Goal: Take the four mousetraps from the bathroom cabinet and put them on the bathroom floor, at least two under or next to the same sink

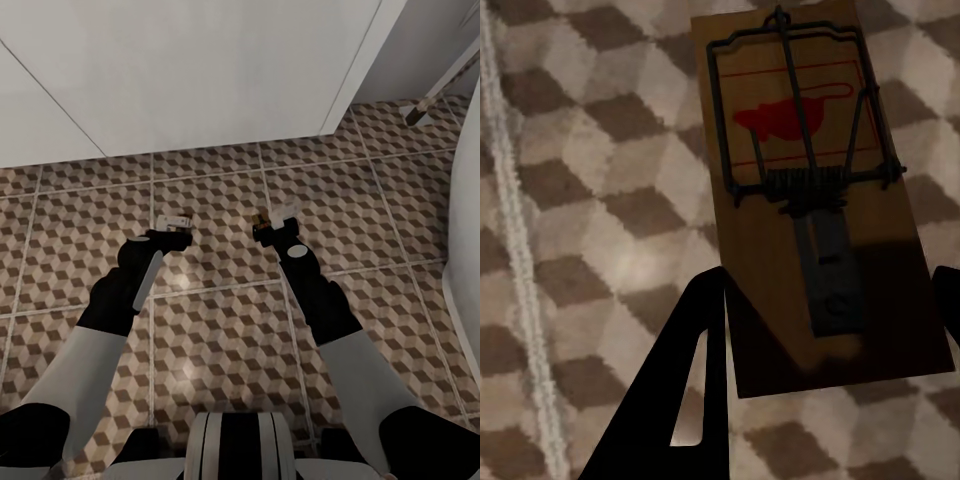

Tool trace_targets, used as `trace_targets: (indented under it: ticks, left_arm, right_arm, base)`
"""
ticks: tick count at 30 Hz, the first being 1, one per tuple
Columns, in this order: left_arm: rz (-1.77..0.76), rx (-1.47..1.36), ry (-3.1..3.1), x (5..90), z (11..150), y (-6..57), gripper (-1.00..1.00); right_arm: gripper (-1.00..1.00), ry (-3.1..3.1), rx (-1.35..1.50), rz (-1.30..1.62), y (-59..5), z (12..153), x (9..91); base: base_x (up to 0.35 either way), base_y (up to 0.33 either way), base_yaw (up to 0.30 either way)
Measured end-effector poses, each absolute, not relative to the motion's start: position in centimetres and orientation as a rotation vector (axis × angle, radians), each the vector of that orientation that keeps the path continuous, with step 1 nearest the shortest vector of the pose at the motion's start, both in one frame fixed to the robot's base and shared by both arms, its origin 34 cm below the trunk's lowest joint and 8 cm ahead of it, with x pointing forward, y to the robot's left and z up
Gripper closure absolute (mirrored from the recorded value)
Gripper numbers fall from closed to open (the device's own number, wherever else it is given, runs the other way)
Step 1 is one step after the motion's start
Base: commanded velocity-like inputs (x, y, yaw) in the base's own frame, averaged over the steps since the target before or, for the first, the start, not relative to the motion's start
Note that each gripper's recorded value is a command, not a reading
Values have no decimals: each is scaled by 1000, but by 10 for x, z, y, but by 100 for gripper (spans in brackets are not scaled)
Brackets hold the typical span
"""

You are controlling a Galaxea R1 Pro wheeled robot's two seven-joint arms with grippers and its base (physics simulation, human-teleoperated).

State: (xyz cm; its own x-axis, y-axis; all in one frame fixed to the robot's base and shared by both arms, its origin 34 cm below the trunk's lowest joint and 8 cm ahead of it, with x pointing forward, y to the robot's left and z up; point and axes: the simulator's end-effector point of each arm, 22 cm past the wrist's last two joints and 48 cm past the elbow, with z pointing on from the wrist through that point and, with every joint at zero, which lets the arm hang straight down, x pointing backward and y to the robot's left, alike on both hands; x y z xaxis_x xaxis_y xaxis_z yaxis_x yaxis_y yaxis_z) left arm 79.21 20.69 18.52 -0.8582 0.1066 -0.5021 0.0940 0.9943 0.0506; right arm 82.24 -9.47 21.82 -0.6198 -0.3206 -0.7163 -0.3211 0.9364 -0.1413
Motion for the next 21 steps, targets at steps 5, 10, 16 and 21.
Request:
trace_targets:
  ticks: [5,10,16,21]
  left_arm:
    - [30,151,2653,782,170,205,100]
    - [28,164,2680,778,174,204,100]
    - [28,167,2678,779,177,204,100]
    - [28,168,2678,779,176,204,100]
  right_arm:
    - [100,2304,-452,5,-96,198,815]
    - [100,2299,-447,7,-96,197,816]
    - [100,2288,-441,7,-96,201,819]
    - [100,2287,-440,7,-96,201,819]
  base:
    - [0,0,0]
    - [0,0,0]
    - [0,0,0]
    - [0,0,0]
